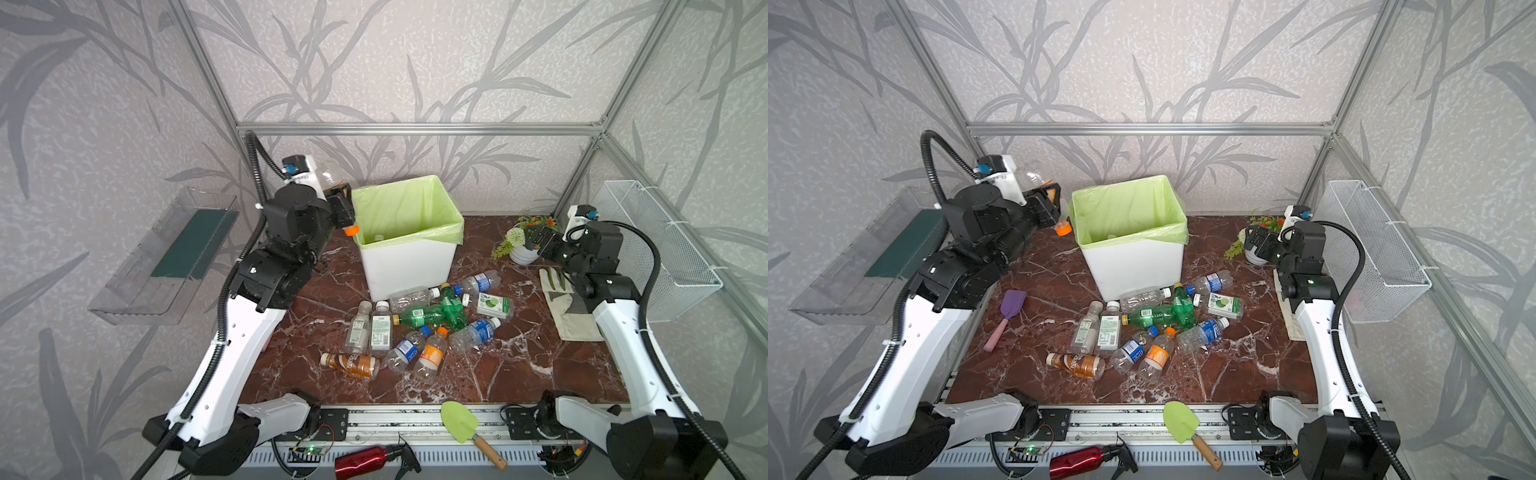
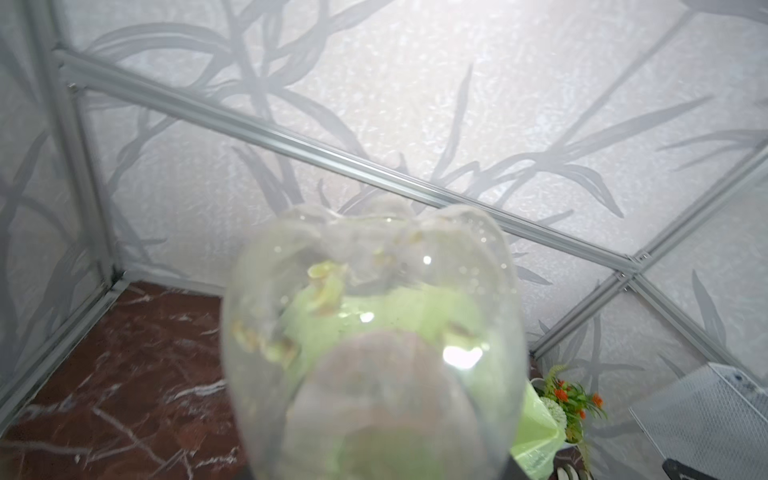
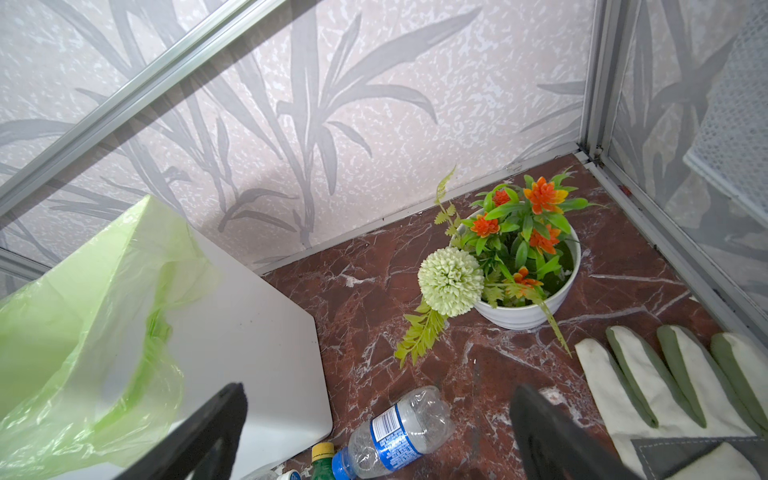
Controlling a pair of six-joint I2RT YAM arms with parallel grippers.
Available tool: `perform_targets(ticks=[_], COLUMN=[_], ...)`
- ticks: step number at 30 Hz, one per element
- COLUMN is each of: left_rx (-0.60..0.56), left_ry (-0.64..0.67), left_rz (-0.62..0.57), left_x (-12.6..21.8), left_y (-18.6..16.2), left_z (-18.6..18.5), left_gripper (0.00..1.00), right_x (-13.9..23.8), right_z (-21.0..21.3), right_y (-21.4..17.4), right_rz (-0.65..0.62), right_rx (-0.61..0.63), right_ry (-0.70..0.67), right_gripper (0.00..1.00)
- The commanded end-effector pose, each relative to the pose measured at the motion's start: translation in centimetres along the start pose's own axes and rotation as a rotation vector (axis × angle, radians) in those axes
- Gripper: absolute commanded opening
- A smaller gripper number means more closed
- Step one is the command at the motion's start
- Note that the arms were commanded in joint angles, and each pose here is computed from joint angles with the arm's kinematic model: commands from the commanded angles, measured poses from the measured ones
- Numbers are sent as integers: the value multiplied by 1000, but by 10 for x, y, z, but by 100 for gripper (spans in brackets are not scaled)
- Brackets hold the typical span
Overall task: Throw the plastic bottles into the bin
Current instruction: 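Lift the orange-labelled bottle up and over the bin with the left gripper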
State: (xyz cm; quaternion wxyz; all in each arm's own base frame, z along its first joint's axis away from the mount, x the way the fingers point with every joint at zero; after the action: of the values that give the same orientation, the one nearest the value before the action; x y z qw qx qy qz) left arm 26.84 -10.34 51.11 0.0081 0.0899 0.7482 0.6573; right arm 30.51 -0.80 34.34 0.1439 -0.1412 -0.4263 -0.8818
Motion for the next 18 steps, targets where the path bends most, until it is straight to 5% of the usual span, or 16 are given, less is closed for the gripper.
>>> perform_targets(ticks=[1,12,15,18], left_rx=[-140,-232,-242,-253], left_ry=[15,-65,-69,-54], left_rz=[-127,-463,-471,-343], left_x=[-8,5,-1,-39], left_y=[26,75,75,50], left_z=[-16,-53,-58,-67], left_gripper=[15,15,16,18], right_x=[12,27,34,40], right_z=[-3,-10,-10,-8], right_y=[1,7,10,12], right_rz=[-11,-43,-55,-61], right_rx=[10,0,7,7], right_ry=[-13,-37,-44,-41], right_gripper=[99,99,99,99])
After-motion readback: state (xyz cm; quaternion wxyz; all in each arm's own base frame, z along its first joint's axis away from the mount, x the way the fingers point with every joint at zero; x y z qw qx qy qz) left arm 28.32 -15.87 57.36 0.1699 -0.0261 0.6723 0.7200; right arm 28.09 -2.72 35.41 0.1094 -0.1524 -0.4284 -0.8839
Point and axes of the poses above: each gripper's point midway between its finger pads, its own x axis back along the fingers, its own z axis along the line the jaws close on, y = z × x, the point moved 8 cm from there along x, back along the fingers, and after that the axes turned 12 degrees about -x, right-handed, at the moved point
